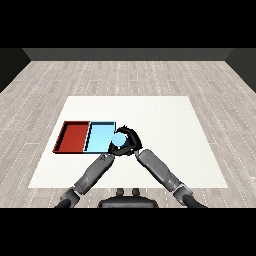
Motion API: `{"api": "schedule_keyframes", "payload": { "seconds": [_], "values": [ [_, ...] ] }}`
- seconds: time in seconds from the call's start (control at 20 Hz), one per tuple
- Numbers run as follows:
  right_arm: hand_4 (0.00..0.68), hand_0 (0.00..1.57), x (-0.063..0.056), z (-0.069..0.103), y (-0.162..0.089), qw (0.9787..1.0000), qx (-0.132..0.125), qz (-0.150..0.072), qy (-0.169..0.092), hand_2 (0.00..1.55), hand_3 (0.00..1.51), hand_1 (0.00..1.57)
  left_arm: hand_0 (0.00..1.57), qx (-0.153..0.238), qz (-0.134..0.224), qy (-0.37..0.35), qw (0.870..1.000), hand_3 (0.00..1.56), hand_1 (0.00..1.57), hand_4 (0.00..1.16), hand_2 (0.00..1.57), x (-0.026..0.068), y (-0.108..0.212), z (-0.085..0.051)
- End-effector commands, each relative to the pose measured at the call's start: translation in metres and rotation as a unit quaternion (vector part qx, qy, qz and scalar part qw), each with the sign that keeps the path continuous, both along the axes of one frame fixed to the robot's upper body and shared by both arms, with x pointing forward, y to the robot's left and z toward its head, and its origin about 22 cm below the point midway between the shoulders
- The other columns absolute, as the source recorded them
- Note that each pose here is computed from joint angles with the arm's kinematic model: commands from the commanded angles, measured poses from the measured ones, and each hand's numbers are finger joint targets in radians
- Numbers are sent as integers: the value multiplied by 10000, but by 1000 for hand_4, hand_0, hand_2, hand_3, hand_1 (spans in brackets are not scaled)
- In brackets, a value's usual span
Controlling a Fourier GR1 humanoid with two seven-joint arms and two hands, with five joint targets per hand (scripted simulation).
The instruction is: Pick the blue can and put it in the blue box
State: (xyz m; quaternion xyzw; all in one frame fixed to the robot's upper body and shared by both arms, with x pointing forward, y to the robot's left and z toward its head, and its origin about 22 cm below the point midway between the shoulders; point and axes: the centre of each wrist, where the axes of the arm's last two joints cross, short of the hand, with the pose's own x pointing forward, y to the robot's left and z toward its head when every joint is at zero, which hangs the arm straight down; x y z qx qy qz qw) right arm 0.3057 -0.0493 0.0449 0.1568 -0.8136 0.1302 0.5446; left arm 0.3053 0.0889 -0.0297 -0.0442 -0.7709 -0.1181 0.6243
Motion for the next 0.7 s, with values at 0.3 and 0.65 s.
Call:
{"api": "schedule_keyframes", "payload": {
  "seconds": [0.3,0.65],
  "values": [
    [591,1455,-88,-44,171,9997,-11,254,-8,1455,1394,1455,0,9,426,-416,9982,0,0,706,66,57,-94,86],
    [600,1438,-232,-10,32,9995,176,229,91,1454,1393,1438,732,-69,396,-88,9992,636,732,671,822,-56,-184,20]
  ]
}}
